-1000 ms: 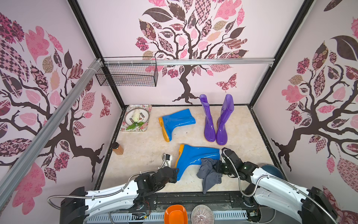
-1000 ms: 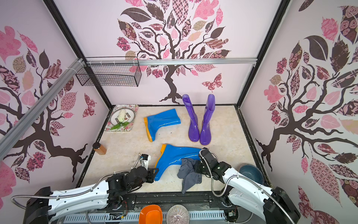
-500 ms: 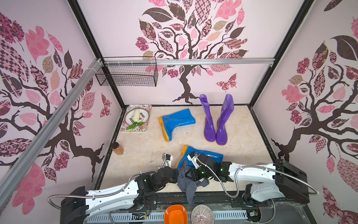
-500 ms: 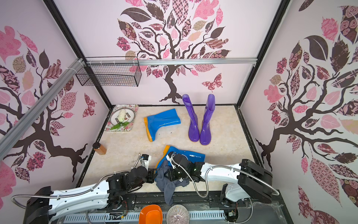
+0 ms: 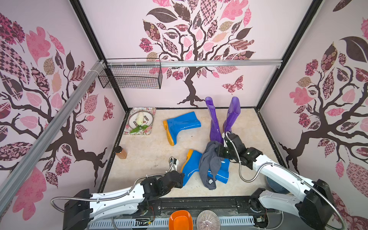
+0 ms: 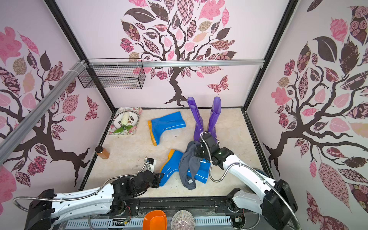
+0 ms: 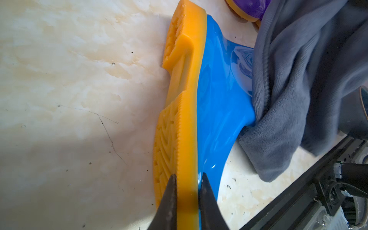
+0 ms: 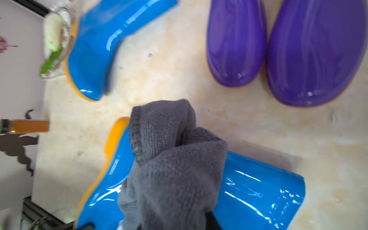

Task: Wipe the rubber boots with a cloth
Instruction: Wipe the dirt off the rubber boot.

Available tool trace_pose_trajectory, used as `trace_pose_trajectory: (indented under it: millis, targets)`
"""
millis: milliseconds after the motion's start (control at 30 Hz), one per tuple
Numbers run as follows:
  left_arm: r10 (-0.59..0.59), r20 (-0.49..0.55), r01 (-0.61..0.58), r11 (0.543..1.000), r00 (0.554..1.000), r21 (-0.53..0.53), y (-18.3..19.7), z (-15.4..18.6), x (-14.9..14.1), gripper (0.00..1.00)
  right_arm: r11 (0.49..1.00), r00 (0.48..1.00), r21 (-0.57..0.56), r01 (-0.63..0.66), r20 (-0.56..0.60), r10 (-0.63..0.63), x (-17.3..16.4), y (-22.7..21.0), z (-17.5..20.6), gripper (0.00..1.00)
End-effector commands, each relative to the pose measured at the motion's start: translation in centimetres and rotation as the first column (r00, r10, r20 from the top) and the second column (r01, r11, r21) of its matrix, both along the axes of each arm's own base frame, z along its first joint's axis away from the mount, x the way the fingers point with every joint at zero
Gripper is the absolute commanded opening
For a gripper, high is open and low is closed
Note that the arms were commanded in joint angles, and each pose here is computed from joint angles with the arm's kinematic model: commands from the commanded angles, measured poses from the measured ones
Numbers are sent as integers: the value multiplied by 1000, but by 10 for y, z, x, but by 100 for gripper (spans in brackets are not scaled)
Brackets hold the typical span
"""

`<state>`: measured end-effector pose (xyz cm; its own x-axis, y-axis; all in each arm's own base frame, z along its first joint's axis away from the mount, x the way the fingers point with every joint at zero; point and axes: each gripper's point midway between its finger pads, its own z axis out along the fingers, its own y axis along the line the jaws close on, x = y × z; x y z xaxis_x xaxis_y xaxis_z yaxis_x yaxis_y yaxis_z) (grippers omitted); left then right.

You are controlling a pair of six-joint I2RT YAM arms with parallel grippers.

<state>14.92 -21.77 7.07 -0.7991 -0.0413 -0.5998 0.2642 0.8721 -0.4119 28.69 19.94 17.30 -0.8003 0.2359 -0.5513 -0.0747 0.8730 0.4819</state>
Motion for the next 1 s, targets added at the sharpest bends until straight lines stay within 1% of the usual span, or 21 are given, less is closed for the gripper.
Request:
trace_pose_trajectory:
  millis: [0, 100, 233, 333, 367, 400, 467, 500, 567, 633, 700, 800, 867, 933, 967]
  targets:
    - [31, -93, -9, 973, 995, 229, 43, -46, -15, 0, 987, 988, 39, -156, -2, 157, 16, 40, 9, 0]
    - [33, -88, -12, 973, 996, 230, 44, -45, -15, 0, 965, 965, 79, -250, -59, 255, 27, 73, -12, 0]
    - [44, -79, -25, 975, 996, 223, 46, -45, -15, 0, 949, 944, 54, -310, -103, 314, 30, 104, -51, 0]
    - [49, -70, -33, 976, 996, 215, 47, -44, -14, 0, 947, 934, 48, -316, -158, 320, 26, 110, -83, 0]
    - [52, -70, -36, 976, 996, 216, 48, -44, -13, 0, 956, 941, 28, -292, -171, 292, 25, 103, -93, 0]
    - [52, -69, -36, 975, 996, 217, 48, -44, -14, 0, 968, 952, -16, -250, -186, 242, 25, 91, -104, 0]
    - [55, -71, -38, 974, 996, 221, 49, -45, -14, 0, 979, 970, -134, -155, -208, 125, 22, 59, -124, 0]
    - [56, -71, -38, 974, 996, 222, 48, -45, -14, 0, 973, 973, -209, -93, -226, 45, 18, 37, -134, 0]
    - [60, -73, -42, 973, 996, 228, 49, -45, -14, 0, 957, 968, -291, -10, -244, -64, 9, -1, -144, 0]
    - [66, -70, -49, 973, 995, 227, 50, -45, -13, 0, 947, 960, -315, 62, -241, -143, 0, -33, -147, 0]
    - [74, -66, -57, 972, 995, 228, 51, -44, -12, 0, 945, 963, -318, 79, -220, -154, -9, -47, -139, 0]
    - [87, -75, -67, 969, 993, 236, 53, -43, -13, 0, 953, 969, -290, 89, -196, -150, -22, -53, -120, 0]
    - [89, -78, -68, 969, 993, 238, 53, -43, -13, 0, 960, 980, -265, 89, -148, -132, -29, -45, -101, 0]
    - [100, -76, -79, 967, 992, 243, 55, -43, -12, 0, 970, 993, -239, 53, -91, -76, -36, -22, -78, 0]
    - [103, -73, -82, 966, 992, 245, 56, -43, -12, 0, 974, 996, -224, 20, -82, -40, -41, -8, -72, 0]
